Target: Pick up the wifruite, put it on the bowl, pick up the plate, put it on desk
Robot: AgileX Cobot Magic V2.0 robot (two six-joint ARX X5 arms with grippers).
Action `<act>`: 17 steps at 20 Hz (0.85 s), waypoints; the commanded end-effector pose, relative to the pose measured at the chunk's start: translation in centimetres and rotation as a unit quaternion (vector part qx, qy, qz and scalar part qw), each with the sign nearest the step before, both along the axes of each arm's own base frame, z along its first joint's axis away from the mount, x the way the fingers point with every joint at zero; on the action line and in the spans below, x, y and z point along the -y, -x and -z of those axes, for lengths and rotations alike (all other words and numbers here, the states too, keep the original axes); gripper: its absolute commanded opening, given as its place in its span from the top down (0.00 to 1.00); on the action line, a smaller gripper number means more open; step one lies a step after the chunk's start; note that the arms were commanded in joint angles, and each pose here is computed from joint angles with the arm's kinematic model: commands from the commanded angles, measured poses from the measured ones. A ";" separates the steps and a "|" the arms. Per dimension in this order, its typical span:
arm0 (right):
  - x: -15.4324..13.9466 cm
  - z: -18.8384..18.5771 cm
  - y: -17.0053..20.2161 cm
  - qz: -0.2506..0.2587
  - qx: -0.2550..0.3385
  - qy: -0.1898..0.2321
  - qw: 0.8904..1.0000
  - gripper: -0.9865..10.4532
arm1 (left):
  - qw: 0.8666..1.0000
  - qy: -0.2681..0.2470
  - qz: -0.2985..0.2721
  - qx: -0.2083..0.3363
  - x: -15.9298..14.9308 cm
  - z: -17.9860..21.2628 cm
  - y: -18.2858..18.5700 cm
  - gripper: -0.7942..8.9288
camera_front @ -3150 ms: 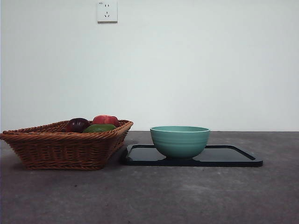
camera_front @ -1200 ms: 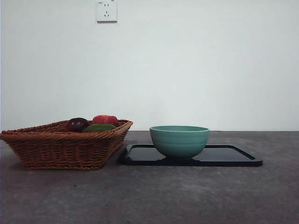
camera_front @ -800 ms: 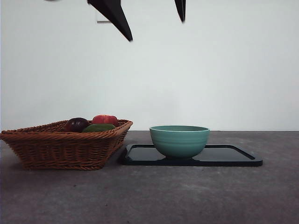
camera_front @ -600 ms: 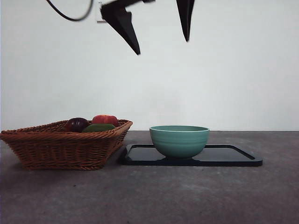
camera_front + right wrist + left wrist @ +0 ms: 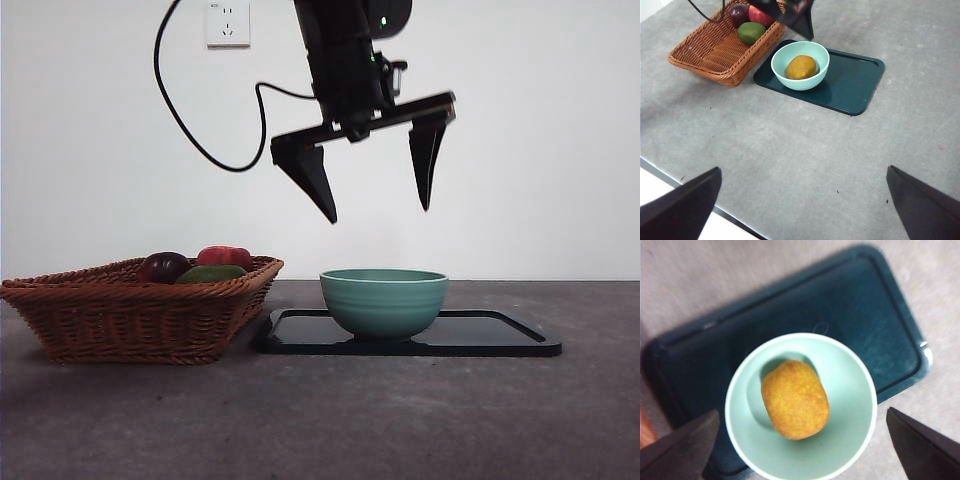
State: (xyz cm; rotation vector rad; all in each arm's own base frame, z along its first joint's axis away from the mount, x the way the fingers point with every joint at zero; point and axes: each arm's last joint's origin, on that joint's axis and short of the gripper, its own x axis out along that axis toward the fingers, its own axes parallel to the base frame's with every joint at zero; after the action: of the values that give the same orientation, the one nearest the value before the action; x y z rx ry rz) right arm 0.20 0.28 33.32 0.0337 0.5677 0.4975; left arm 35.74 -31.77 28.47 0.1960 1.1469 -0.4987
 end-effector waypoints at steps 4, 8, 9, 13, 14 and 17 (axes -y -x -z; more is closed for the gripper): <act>0.1 -0.2 0.1 0.001 0.002 -0.008 1.000 0.40 | 0.999 -0.015 0.024 -0.017 1.5 3.0 -0.7 0.35; 0.1 -0.2 0.1 0.001 0.001 -0.008 1.000 0.40 | 0.999 -0.021 0.030 -0.021 1.8 4.0 -1.0 0.35; 0.1 -0.2 0.1 0.002 0.001 -0.008 1.000 0.40 | 0.999 -0.021 0.032 -0.019 1.9 4.1 -1.1 0.35; 0.1 -0.2 0.1 0.003 0.000 -0.010 1.000 0.40 | 0.999 -0.018 0.038 -0.014 2.3 4.3 -1.0 0.38; 0.1 -0.2 0.1 0.003 0.000 -0.010 1.000 0.40 | 0.999 -0.019 0.040 -0.015 2.4 4.4 -1.0 0.39; 0.1 -0.2 0.1 0.003 0.000 -0.011 1.000 0.40 | 0.999 -0.024 0.044 -0.018 2.6 4.9 -0.9 0.39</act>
State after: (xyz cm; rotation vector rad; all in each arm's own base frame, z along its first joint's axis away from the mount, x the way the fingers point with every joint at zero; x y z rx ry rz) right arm 0.18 0.27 33.30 0.0394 0.5727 0.4951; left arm 36.49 -33.54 24.36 0.2665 1.1923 -0.5346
